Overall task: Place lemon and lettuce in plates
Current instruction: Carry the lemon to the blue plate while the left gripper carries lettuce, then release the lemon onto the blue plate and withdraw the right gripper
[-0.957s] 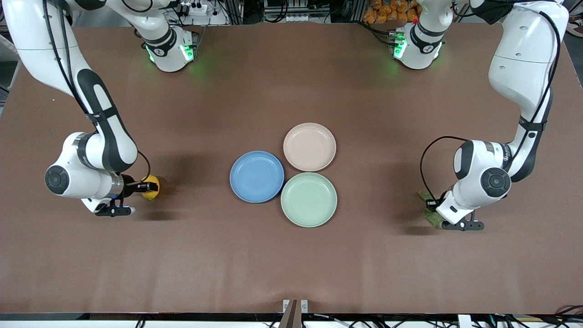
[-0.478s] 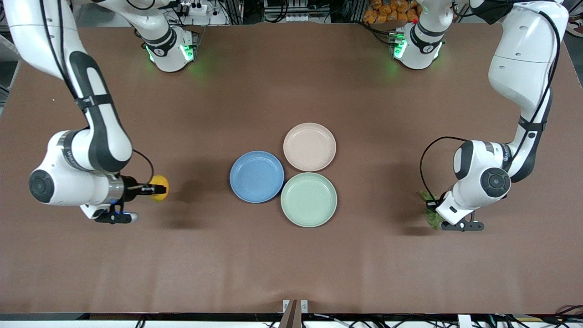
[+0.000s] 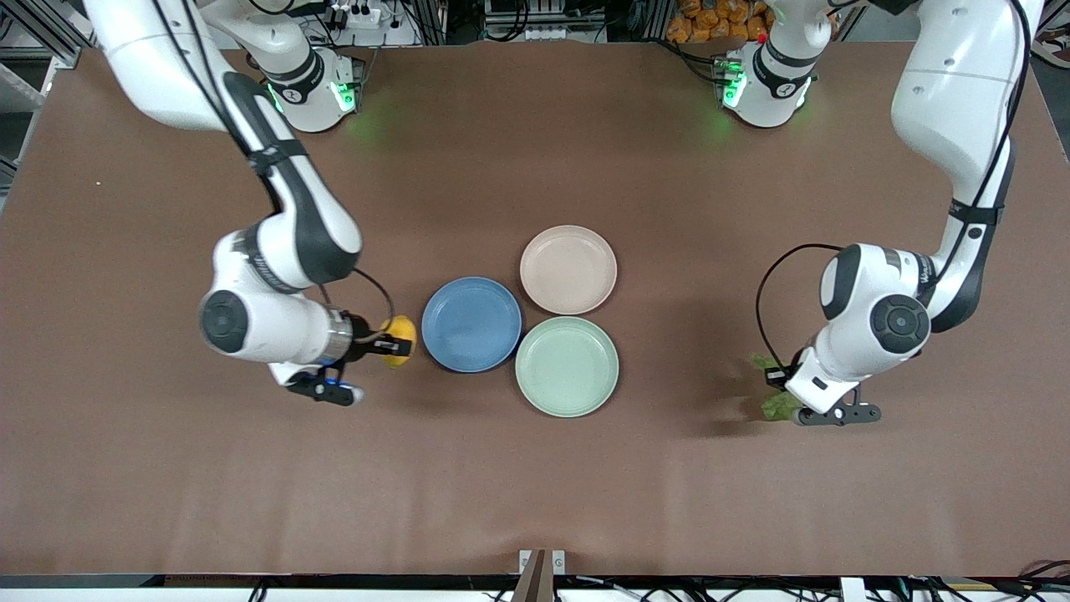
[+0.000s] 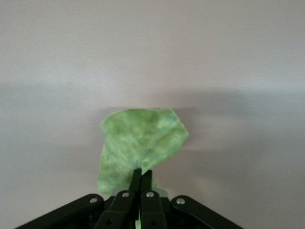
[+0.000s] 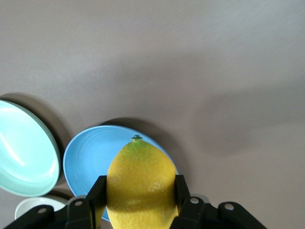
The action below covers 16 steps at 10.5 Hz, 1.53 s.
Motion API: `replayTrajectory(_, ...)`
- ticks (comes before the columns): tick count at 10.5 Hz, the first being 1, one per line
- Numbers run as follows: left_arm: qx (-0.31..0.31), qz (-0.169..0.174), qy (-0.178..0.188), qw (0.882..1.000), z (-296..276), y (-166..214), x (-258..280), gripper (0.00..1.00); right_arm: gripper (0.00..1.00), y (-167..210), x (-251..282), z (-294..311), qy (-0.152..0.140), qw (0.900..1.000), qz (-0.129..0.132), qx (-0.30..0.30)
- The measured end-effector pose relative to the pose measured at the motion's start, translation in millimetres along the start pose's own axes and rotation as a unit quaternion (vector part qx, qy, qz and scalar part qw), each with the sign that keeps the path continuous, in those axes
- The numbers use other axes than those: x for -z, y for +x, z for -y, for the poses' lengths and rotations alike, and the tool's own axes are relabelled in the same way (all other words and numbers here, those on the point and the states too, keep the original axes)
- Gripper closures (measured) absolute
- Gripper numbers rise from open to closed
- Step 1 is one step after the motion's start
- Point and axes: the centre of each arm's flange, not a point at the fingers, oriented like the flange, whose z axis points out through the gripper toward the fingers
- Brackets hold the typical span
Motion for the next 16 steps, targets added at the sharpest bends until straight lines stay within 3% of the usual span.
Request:
replayTrajectory(3, 0.068, 0.004, -0.045, 0.997, -108, -35, 47, 0.98, 0.39, -21, -64, 34, -0.009, 1.000, 0.007, -0.018)
replayTrajectory(5, 0.100, 0.014, -0.072, 0.992, -176, -68, 67, 0.98, 0.39, -25, -81, 36, -0.016, 0.999, 0.017, -0.028)
replayTrajectory(8, 0.136, 0.021, -0.084, 0.987, -258, -118, 82, 0.98, 0.38, -26, -86, 36, -0.018, 0.999, 0.021, -0.031)
replayTrajectory(10, 0.148, 0.025, -0.088, 0.985, -297, -147, 87, 0.98, 0.15, -24, -80, 39, -0.014, 0.999, 0.016, -0.030)
replayTrajectory(11, 0.152, 0.030, -0.086, 0.984, -308, -158, 84, 0.98, 0.02, -20, -71, 40, -0.009, 1.000, 0.010, -0.028)
replayTrajectory(13, 0.151, 0.047, -0.076, 0.984, -327, -178, 64, 0.98, 0.00, -5, -36, 29, -0.001, 1.000, 0.001, -0.014)
replayTrajectory(16, 0.164, 0.074, -0.041, 0.983, -325, -191, 15, 0.98, 0.00, 23, 76, -28, 0.012, 1.000, -0.018, -0.007)
